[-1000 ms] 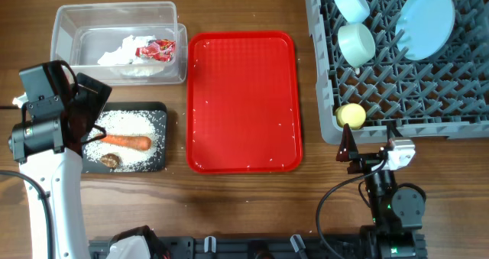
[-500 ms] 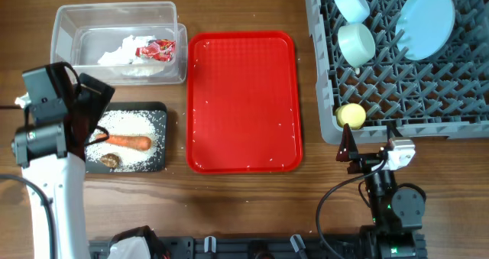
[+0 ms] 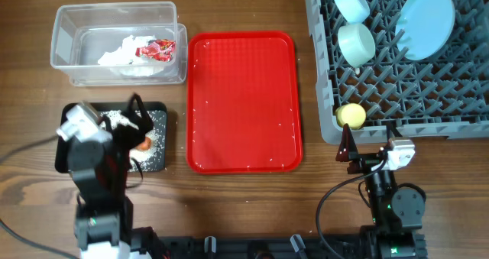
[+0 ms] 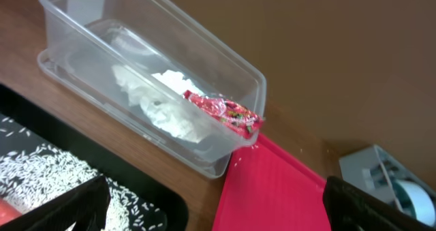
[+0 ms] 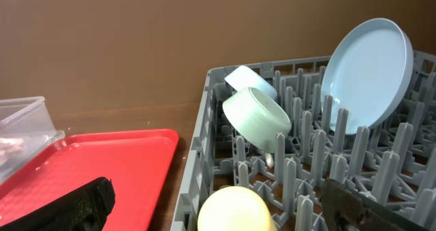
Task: Sort waste into correct bins and load items into the dishwasher rack
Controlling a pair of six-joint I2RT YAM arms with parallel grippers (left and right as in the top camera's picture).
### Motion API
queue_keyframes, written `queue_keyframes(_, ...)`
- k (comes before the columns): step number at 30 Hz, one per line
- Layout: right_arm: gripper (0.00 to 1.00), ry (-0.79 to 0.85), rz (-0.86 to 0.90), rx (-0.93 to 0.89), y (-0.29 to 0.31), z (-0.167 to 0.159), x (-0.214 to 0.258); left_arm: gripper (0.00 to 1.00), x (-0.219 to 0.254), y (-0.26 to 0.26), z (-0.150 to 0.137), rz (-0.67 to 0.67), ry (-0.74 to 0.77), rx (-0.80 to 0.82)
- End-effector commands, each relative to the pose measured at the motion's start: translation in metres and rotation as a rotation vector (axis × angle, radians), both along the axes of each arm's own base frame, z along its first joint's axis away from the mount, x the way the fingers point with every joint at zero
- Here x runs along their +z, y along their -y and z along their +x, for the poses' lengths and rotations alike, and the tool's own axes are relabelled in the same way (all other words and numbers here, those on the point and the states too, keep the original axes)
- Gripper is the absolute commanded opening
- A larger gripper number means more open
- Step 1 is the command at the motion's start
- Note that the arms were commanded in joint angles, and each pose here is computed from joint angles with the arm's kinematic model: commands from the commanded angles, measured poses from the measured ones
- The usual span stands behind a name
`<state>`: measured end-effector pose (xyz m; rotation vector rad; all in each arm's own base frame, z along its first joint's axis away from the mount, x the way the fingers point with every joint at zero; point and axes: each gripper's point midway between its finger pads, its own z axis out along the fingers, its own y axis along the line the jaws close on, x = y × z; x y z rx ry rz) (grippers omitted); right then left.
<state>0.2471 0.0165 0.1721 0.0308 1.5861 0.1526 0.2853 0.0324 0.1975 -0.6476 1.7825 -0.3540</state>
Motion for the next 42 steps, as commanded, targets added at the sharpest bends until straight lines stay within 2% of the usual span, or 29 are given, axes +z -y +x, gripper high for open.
queue_keyframes(1, 1.00, 0.002, 0.017, 0.015, -0.003, 0.000, 0.001, 1.00, -0.016, 0.009, -0.015, 0.071, 0.058, -0.058)
queue_keyframes(9, 1.00, 0.002, 0.017, 0.015, -0.003, 0.000, 0.001, 1.00, -0.035, 0.005, -0.034, 0.108, 0.155, 0.001)
queue_keyframes(14, 1.00, 0.002, 0.017, 0.015, -0.003, 0.000, 0.001, 1.00, -0.039, 0.016, -0.037, 0.237, 0.188, -0.063)
queue_keyframes(20, 1.00, 0.002, 0.017, 0.015, -0.003, 0.000, 0.001, 1.00, -0.045, 0.017, -0.039, 0.287, 0.194, -0.076)
queue_keyframes(42, 1.00, 0.002, 0.017, 0.015, -0.003, 0.000, 0.001, 1.00, -0.040, 0.017, -0.039, 0.285, 0.216, -0.076)
